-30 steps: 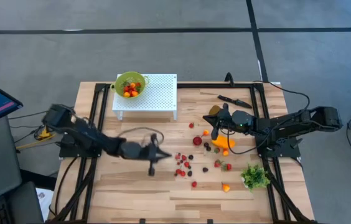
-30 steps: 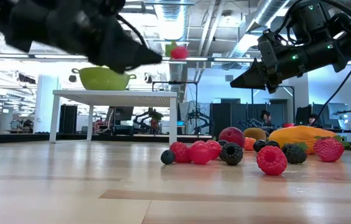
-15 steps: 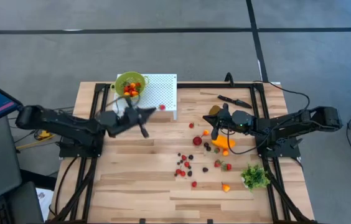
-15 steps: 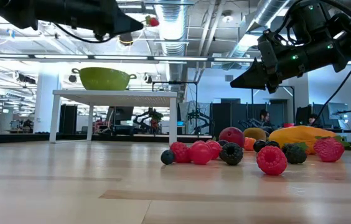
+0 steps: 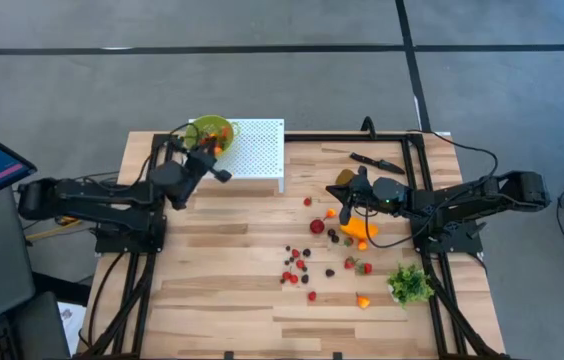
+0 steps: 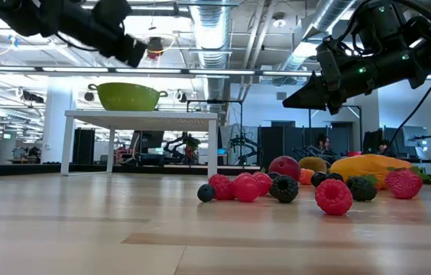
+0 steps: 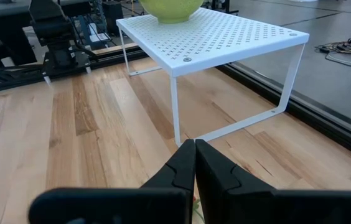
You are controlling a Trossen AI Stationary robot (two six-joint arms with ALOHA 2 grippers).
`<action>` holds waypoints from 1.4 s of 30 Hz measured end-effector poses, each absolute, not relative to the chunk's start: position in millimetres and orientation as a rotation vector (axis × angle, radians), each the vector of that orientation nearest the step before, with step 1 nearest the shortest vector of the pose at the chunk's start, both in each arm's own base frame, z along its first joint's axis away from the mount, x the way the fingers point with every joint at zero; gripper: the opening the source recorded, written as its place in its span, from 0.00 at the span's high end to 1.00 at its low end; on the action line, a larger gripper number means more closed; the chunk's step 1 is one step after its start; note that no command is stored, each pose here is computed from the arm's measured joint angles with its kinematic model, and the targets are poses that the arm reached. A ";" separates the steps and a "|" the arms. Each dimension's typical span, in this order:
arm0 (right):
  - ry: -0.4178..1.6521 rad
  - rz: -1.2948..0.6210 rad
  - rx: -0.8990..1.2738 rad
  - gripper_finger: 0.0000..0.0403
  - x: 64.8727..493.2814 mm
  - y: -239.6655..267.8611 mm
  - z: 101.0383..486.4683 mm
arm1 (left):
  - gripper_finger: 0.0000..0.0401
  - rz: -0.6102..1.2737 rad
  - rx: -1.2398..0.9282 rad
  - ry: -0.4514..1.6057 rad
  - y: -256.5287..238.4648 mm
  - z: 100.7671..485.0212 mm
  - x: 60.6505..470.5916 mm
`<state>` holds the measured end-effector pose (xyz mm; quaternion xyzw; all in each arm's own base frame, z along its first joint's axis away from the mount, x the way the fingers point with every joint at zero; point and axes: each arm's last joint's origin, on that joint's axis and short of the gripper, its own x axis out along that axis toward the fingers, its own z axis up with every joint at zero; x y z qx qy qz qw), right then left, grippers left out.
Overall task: Pick & Place Fruit
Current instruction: Put the strawberry into the green strainer bowl on the shelf, then put the blueberry into the green strainer bowl
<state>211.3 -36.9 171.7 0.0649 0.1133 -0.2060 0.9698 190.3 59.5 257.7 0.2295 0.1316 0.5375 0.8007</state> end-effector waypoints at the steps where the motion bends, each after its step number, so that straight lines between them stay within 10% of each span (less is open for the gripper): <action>1: 0.229 -0.416 0.131 0.99 211.3 -37.0 171.6 | 0.99 1.178 0.503 0.310 61.1 256.7 189.3; 20: 0.229 -0.417 0.131 0.99 211.3 -37.0 171.6 | 0.95 1.303 0.556 0.493 69.0 246.9 183.1; 42: 0.229 -0.417 0.131 0.99 211.3 -37.0 171.7 | 0.49 1.027 0.451 0.293 26.0 248.5 196.3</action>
